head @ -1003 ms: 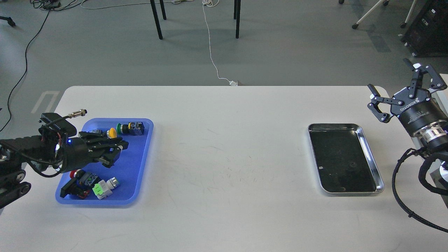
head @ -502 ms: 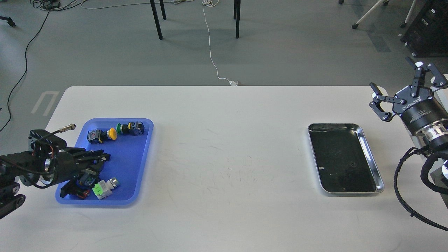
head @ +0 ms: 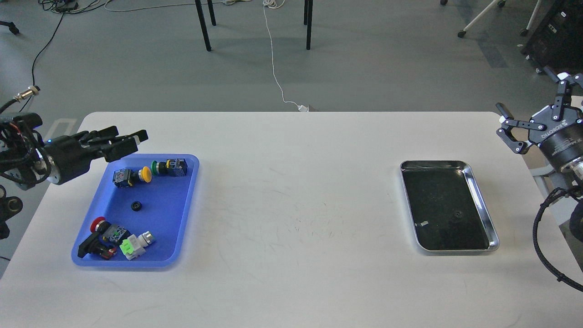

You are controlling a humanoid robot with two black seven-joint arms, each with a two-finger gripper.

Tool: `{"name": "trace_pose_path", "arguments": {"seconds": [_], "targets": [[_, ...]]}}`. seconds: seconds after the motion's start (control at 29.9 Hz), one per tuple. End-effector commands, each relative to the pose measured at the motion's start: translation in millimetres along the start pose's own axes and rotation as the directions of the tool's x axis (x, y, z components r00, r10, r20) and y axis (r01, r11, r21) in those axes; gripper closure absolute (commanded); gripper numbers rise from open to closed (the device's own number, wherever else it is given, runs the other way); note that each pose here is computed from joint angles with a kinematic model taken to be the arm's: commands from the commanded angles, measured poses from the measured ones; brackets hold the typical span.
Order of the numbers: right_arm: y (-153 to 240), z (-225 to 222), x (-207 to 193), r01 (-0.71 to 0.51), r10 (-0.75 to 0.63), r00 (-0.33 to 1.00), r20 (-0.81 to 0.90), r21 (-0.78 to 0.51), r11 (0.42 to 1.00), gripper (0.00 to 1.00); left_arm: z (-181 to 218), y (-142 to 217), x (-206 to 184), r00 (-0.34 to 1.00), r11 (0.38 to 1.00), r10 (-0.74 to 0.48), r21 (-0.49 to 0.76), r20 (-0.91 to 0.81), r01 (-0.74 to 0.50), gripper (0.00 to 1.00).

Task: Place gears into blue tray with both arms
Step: 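Lift the left gripper away and move the right gripper over the metal tray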

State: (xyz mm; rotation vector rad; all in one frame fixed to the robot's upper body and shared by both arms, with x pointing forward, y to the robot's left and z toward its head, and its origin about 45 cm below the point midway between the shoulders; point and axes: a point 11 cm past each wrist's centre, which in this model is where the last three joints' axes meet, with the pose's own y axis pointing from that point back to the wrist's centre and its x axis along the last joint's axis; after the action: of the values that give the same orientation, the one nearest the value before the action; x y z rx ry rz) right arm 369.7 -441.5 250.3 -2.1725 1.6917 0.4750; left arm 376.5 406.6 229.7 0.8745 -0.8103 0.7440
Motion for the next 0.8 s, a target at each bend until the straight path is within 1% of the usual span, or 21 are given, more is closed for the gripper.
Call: {"name": "trace_pose_path", "arguments": {"seconds": [0.0, 0.03, 0.1, 0.23, 0.33, 0.43, 0.5, 0.57, 0.7, 0.77], "targets": [[-3.8, -23.1, -9.0, 0.049, -0.051, 0.992, -0.113, -0.016, 0.999, 0.01, 33.7, -21.1, 57.8, 0.953, 0.982, 0.138, -0.087, -0.271, -0.167, 0.02], [-5.8, -28.3, -13.1, 0.068, -0.071, 0.986, -0.151, -0.025, 0.997, 0.01, 42.3, -28.2, 66.5, 0.922, 0.974, 0.147, -0.111, -0.357, -0.198, 0.02], [-9.9, -39.2, -19.6, 0.097, -0.104, 0.968, -0.229, -0.044, 0.994, 0.01, 60.3, -42.4, 74.7, 0.830, 0.955, 0.128, -0.159, -0.543, -0.251, 0.02], [-25.2, -60.9, -35.9, 0.154, -0.174, 0.906, -0.387, -0.083, 0.985, 0.01, 75.7, -57.9, 82.4, 0.606, 0.914, 0.101, -0.167, -0.789, -0.369, 0.02], [-36.4, -65.2, -50.2, 0.192, -0.246, 0.825, -0.509, -0.156, 0.969, 0.01, 87.1, -71.3, 78.5, 0.450, 0.894, 0.051, -0.161, -0.891, -0.419, 0.02], [-51.4, -65.2, -69.1, 0.221, -0.339, 0.700, -0.629, -0.261, 0.940, 0.01, 93.9, -80.4, 82.7, 0.326, 0.869, 0.028, -0.138, -0.945, -0.475, 0.02], [-60.7, -56.4, -81.2, 0.221, -0.424, 0.578, -0.697, -0.366, 0.904, 0.01, 97.1, -84.2, 85.5, 0.261, 0.856, 0.014, -0.123, -0.965, -0.503, 0.02], [-67.8, -42.8, -91.8, 0.207, -0.515, 0.451, -0.728, -0.476, 0.855, 0.01, 97.0, -87.6, 84.4, 0.206, 0.859, 0.005, -0.102, -0.978, -0.502, 0.02], [-81.0, -17.0, -119.3, 0.182, -0.669, 0.235, -0.706, -0.644, 0.743, 0.01, 94.5, -96.2, 69.0, 0.063, 0.884, -0.020, -0.047, -0.998, -0.465, 0.02], [-83.4, -4.9, -128.4, 0.135, -0.737, 0.098, -0.669, -0.724, 0.676, 0.02, 94.6, -98.1, 65.2, 0.008, 0.881, -0.033, -0.033, -0.999, -0.471, 0.02]]}}
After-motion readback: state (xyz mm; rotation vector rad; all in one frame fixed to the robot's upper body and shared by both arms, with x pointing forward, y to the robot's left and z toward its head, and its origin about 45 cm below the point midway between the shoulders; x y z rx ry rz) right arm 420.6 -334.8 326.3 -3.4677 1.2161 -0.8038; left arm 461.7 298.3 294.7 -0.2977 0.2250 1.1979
